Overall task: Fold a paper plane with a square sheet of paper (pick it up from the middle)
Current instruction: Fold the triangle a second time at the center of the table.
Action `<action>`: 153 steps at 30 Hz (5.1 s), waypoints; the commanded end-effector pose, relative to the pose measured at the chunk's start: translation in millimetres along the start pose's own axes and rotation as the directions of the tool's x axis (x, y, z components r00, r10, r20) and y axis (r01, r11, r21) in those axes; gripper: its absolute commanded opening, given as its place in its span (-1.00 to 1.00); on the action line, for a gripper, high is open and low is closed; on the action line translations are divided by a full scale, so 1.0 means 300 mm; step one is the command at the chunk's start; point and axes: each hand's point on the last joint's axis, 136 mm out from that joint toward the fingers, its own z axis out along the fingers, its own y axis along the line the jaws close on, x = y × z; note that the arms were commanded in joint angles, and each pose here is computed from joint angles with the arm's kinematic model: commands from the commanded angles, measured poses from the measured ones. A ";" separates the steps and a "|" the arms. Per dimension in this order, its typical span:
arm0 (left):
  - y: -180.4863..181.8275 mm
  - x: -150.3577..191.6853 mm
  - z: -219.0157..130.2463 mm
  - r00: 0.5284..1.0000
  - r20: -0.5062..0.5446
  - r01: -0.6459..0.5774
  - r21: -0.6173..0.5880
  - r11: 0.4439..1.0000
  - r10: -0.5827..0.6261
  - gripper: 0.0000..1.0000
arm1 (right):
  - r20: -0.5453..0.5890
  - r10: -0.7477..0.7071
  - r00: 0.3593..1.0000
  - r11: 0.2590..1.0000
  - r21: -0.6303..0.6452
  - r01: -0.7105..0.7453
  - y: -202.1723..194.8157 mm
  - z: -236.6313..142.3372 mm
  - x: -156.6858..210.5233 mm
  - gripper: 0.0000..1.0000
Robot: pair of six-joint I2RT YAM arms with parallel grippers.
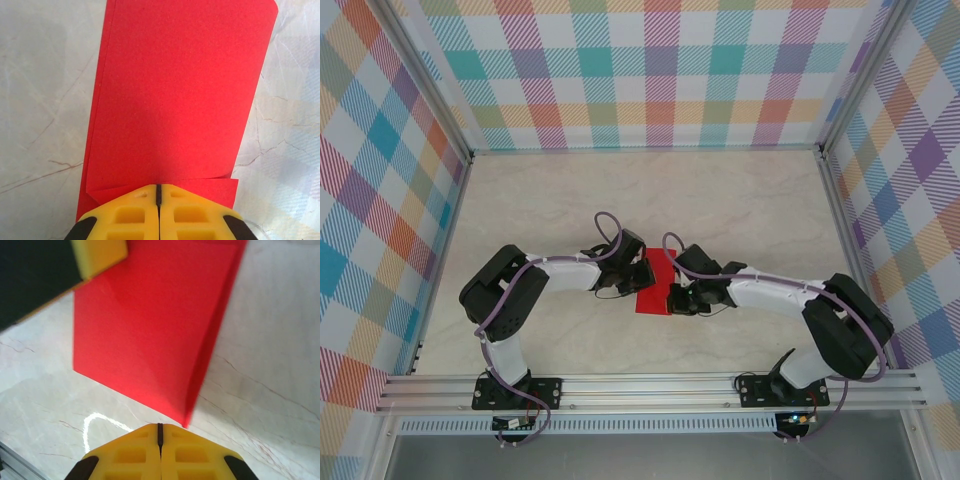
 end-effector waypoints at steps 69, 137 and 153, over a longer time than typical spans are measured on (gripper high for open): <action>0.133 -0.091 -0.013 0.992 0.105 -0.062 -0.055 0.997 0.067 -0.83 | -0.277 0.210 0.938 0.918 0.387 -0.091 -0.351 0.155 0.209 -0.94; 0.108 0.025 0.017 0.996 -0.052 -0.072 -0.098 0.993 0.067 -0.85 | -0.188 0.026 0.982 0.998 0.069 -0.013 -0.088 0.016 0.079 -0.89; -0.006 -0.038 -0.168 0.994 0.106 -0.038 0.058 0.998 0.032 -0.12 | 0.133 0.073 0.988 0.991 -0.124 -0.056 0.002 -0.068 -0.298 -0.17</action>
